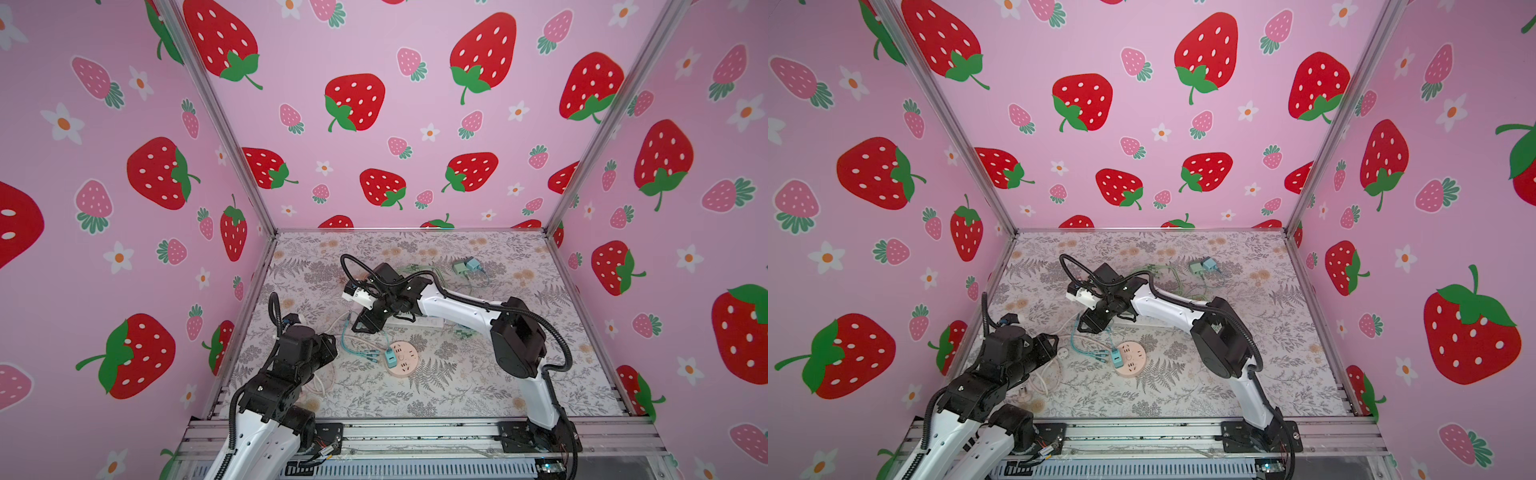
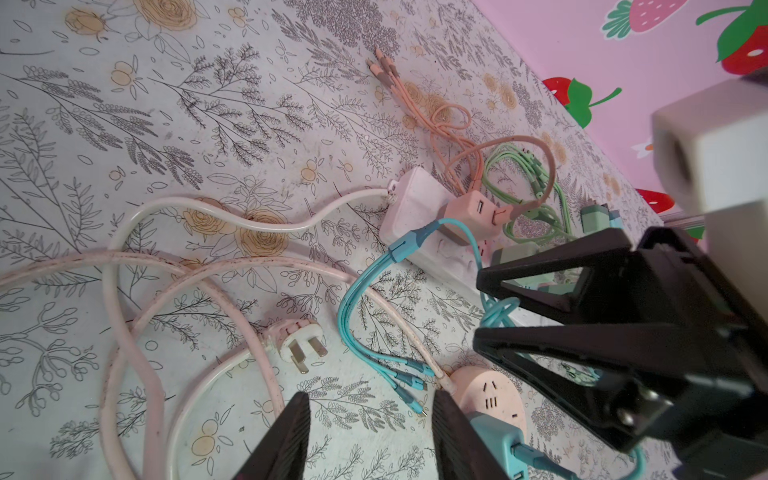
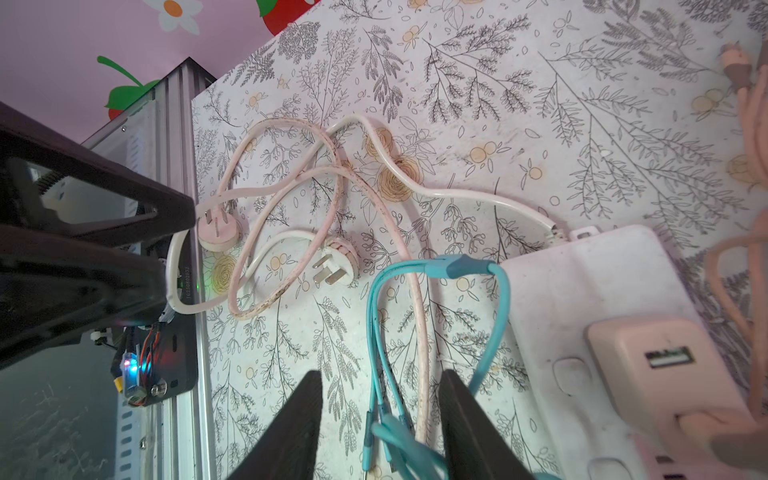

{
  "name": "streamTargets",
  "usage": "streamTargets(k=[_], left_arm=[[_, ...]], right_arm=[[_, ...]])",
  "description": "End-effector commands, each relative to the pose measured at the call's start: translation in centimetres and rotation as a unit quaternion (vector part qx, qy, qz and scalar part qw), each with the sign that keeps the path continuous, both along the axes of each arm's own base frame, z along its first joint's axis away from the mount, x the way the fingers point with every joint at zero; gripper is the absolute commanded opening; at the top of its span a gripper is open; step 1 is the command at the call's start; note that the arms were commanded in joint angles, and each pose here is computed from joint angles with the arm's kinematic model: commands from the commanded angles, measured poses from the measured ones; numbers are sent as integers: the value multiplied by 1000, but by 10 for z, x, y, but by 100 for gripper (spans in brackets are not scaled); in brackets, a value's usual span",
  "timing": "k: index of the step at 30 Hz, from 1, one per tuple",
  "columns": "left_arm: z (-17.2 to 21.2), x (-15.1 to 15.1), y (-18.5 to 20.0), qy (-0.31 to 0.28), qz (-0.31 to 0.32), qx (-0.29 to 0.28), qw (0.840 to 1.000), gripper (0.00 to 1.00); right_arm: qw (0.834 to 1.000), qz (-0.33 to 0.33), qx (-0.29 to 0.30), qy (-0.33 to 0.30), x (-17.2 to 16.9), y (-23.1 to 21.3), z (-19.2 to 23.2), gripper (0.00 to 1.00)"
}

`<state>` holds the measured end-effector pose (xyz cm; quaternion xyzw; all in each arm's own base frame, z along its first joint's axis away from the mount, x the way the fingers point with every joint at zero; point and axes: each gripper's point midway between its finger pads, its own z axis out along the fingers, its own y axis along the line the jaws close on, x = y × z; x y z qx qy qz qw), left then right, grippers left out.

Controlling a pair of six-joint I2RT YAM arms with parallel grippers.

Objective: Insert the plug

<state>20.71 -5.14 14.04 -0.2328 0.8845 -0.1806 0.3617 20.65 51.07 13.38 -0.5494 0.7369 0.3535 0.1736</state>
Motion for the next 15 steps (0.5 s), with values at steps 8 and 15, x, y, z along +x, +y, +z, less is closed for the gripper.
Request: streamTargets(k=[8,15], left_arm=[[-19,39,-21,-56,-51,5,997,60],[-17,56,-25,-36,-71,30,996,59]], right_arm=[[998,7,49,-24,5,-4,58,49],[997,-23,59,-45,14,-17,72,47]])
